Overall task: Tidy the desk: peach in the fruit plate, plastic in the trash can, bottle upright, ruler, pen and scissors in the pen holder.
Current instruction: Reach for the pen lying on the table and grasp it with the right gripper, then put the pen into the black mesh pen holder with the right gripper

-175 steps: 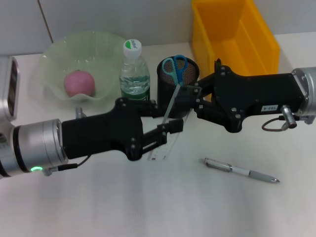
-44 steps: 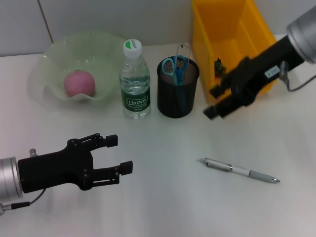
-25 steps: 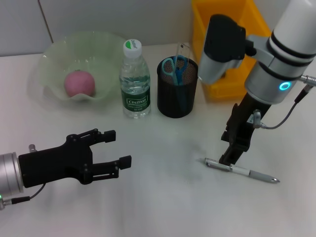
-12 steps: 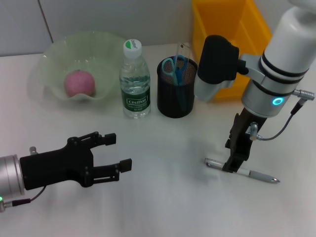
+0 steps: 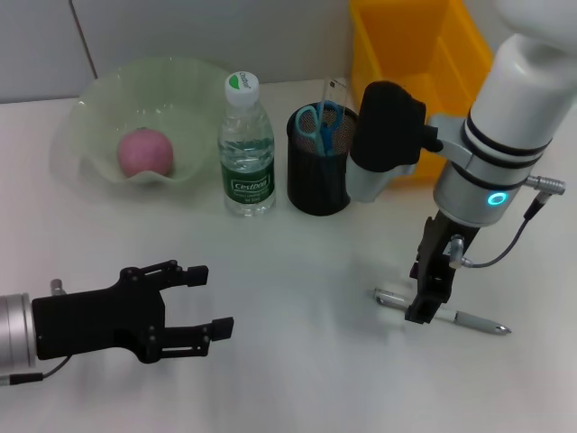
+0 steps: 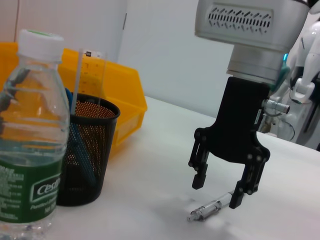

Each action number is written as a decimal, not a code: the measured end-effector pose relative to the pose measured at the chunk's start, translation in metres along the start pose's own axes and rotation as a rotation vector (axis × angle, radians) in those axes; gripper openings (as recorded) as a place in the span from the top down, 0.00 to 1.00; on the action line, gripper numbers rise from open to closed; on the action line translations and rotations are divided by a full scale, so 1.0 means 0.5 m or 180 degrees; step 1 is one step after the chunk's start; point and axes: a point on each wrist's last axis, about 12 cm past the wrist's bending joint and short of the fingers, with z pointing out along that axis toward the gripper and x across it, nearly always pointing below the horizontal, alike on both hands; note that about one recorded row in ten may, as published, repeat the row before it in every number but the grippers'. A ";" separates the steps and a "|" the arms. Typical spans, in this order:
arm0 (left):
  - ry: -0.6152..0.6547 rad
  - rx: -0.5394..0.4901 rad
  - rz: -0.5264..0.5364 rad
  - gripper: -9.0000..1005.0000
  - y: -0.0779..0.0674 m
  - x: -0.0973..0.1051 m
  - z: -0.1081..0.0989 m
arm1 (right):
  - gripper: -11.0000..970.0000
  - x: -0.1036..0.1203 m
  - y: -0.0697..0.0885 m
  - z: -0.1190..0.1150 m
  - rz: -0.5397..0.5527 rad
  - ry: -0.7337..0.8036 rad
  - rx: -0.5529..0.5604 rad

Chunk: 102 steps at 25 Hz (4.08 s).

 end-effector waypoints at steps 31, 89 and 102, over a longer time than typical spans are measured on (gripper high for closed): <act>0.0058 0.0009 0.0050 0.14 0.006 -0.007 -0.012 | 0.53 -0.016 0.019 0.027 -0.0026 0.0003 0.0086; 0.0056 0.0016 0.0010 0.14 0.006 -0.008 -0.011 | 0.72 -0.017 0.030 0.043 -0.0179 0.0061 0.0186; 0.0043 0.0029 -0.0013 0.14 0.002 -0.004 -0.015 | 0.81 -0.019 0.036 -0.048 -0.0153 -0.0503 0.0364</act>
